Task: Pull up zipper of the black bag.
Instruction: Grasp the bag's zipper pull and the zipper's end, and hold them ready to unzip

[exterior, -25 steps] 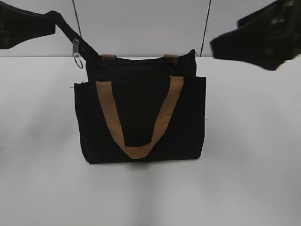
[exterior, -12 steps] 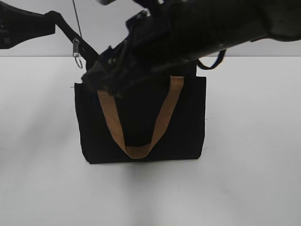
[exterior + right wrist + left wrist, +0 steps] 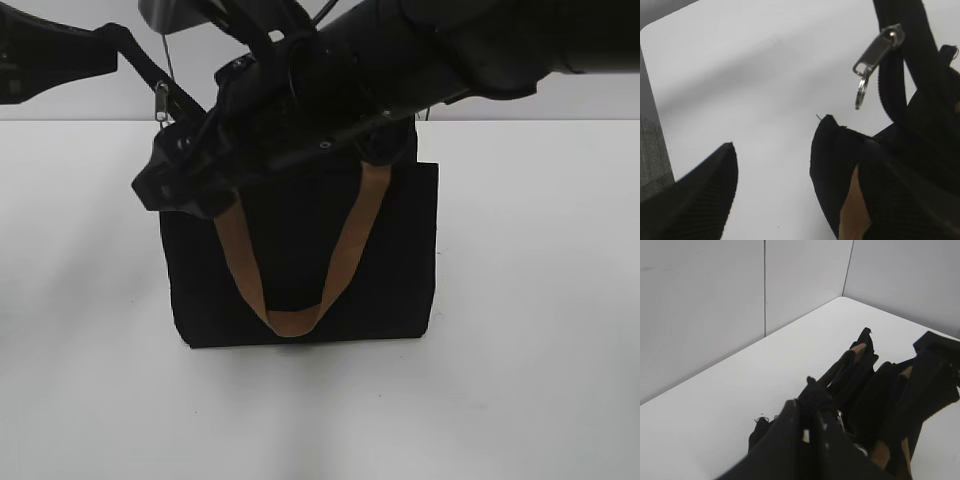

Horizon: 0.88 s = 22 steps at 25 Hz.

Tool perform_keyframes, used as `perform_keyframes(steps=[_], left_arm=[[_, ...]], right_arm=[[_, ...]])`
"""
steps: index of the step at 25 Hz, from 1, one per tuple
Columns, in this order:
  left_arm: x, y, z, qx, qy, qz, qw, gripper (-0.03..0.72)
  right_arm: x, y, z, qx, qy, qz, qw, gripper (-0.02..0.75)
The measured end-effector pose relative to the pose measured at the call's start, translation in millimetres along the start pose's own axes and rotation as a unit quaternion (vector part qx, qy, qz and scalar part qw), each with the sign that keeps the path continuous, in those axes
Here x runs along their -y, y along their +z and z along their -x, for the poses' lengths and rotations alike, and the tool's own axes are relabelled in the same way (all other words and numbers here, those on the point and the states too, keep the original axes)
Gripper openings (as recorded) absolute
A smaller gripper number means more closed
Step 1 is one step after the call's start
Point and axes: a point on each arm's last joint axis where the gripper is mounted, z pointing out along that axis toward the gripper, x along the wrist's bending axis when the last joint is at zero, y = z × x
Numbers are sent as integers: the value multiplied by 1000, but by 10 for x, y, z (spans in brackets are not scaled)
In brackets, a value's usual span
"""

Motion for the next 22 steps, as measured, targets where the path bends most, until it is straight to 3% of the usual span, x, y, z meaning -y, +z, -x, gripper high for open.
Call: perform_keyframes(steps=[22], left_arm=[[0, 0, 1, 0, 0, 0, 1000, 21]], right_arm=[[90, 205, 115, 30, 24, -2, 999, 579]])
